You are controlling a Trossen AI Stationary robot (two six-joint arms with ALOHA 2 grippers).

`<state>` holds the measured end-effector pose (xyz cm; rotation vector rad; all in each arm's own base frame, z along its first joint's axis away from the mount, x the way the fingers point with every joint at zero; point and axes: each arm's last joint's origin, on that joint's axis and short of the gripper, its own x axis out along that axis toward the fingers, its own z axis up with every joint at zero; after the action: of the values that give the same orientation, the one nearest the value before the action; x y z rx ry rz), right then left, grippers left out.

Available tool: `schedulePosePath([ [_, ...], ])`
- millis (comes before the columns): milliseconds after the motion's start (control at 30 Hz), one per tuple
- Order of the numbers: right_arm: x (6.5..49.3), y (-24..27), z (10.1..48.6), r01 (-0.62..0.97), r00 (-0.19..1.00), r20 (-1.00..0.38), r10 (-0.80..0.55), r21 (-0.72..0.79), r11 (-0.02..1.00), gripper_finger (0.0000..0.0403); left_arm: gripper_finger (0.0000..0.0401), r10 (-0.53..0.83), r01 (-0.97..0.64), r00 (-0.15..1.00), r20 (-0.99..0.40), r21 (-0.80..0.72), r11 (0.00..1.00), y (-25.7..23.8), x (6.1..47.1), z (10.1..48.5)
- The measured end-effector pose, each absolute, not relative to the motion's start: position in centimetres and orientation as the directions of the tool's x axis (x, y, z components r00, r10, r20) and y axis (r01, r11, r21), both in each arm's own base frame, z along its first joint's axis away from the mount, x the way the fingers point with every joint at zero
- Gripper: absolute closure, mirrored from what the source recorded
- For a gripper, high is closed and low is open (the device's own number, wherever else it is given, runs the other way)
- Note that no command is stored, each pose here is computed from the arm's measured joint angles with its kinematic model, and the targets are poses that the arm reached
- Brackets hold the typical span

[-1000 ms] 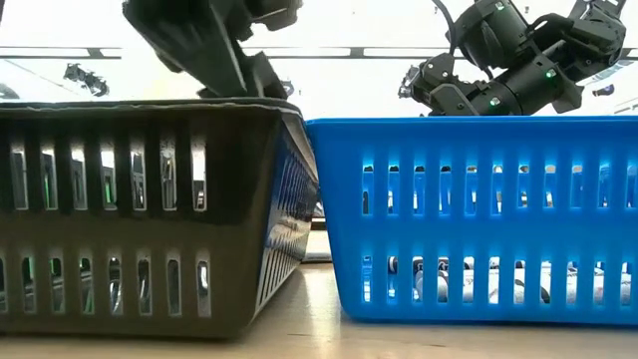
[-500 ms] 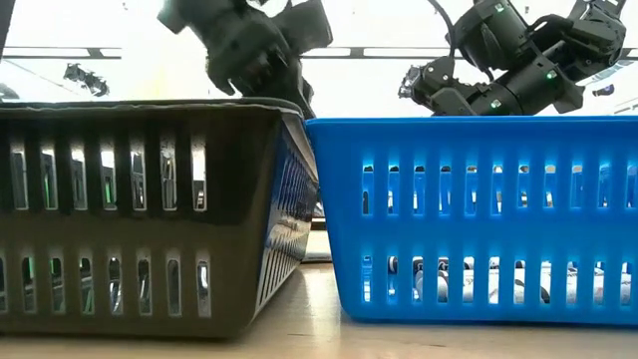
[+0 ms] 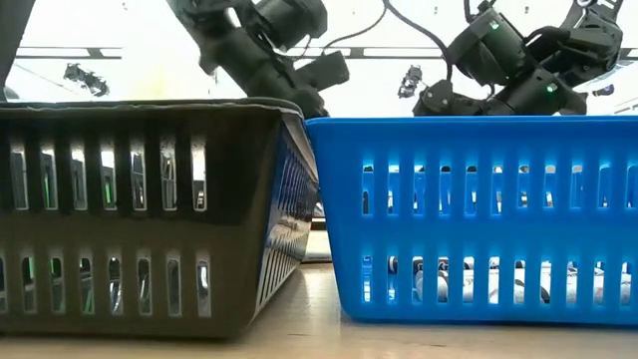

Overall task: Sort crayons
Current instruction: Put the white crayon into the left blue bin

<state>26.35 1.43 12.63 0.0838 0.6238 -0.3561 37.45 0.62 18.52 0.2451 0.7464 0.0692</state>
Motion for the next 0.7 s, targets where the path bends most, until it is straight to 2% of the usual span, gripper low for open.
schedulePosePath([
  [433, 26.2, 1.4, 12.3, 0.355, 0.731, -0.613, -0.300, -0.033, 0.934, 0.0281, 0.0229, 0.191, 0.000, 0.703, -0.685, 0.268, 0.963, 4.0, 38.8, 14.4],
  [700, 26.3, 1.3, 12.1, 0.351, 0.733, -0.614, -0.291, -0.024, 0.936, 0.0281, 0.0229, 0.126, 0.037, 0.734, -0.667, 0.226, 0.973, 5.4, 39.2, 13.5],
])
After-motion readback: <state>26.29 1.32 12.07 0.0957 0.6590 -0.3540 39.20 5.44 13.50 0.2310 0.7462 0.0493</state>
